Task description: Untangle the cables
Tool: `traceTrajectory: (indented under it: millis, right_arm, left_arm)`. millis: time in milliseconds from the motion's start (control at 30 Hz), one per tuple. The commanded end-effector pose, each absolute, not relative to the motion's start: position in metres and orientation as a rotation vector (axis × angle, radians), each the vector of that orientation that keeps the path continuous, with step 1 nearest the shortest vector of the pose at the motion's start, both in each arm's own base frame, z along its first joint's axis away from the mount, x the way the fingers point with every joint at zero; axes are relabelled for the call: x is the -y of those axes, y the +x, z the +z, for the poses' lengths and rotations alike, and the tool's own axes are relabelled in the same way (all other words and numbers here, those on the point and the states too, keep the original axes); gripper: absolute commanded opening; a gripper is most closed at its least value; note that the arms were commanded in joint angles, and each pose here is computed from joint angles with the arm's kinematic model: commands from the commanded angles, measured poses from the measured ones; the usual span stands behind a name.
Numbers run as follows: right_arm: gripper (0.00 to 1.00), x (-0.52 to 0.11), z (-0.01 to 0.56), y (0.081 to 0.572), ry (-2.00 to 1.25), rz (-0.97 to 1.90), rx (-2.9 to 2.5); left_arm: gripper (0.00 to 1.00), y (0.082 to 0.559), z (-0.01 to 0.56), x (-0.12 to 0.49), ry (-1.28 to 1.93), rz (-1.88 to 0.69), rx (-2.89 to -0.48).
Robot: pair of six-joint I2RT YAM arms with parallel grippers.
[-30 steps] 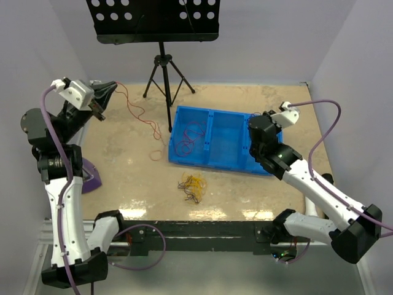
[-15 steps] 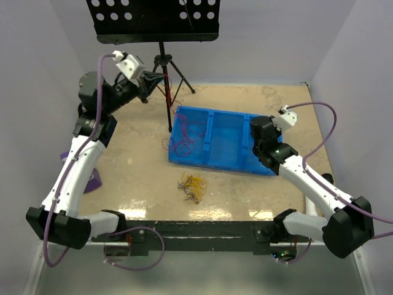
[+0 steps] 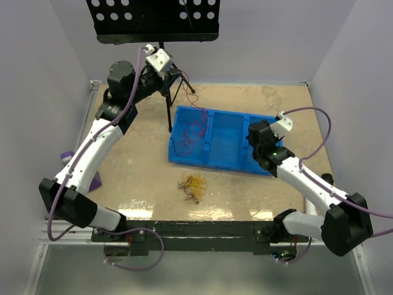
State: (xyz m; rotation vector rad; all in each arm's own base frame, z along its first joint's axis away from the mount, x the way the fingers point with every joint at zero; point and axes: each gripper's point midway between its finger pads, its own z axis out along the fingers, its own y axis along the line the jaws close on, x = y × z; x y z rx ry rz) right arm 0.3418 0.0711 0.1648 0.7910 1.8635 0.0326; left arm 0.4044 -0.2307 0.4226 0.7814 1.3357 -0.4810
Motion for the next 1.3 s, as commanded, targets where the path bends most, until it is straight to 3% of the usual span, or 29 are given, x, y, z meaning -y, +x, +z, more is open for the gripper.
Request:
traceTrajectory:
  millis: [0, 267, 533, 767, 1033, 1067, 1100, 1133, 1267]
  right_arm:
    - [0.53, -0.072, 0.195, 0.343, 0.793, 0.107, -1.802]
    - [0.53, -0.075, 0.235, 0.338, 0.752, 0.193, -1.745]
    - [0.53, -0.084, 0.235, 0.339, 0.726, 0.246, -1.758]
    - [0.54, -0.093, 0.238, 0.34, 0.682, 0.29, -1.773]
    - [0.57, -0.116, 0.237, 0.334, 0.61, 0.371, -1.795]
    - [0.57, -0.12, 0.236, 0.333, 0.598, 0.379, -1.799]
    - [0.58, -0.125, 0.234, 0.331, 0.583, 0.382, -1.806]
    - [0.58, -0.13, 0.234, 0.329, 0.571, 0.387, -1.811]
    - [0.59, -0.162, 0.227, 0.319, 0.49, 0.408, -1.853]
  left_arm:
    - [0.0, 0.417, 0.423, 0.229, 0.764, -0.402, -1.316]
    - [0.0, 0.428, 0.363, 0.223, 0.778, -0.214, -1.426]
    - [0.0, 0.413, 0.297, 0.245, 0.856, -0.191, -1.533]
    - [0.0, 0.423, 0.216, 0.236, 0.869, -0.103, -1.719]
    - [0.0, 0.437, 0.17, 0.232, 0.893, -0.016, -1.802]
    - [0.03, 0.437, 0.168, 0.235, 0.899, -0.024, -1.805]
    - [0.14, 0.437, 0.17, 0.237, 0.9, -0.039, -1.805]
    - [0.33, 0.436, 0.171, 0.241, 0.904, -0.059, -1.81]
    - [0.55, 0.424, 0.19, 0.249, 0.914, -0.152, -1.81]
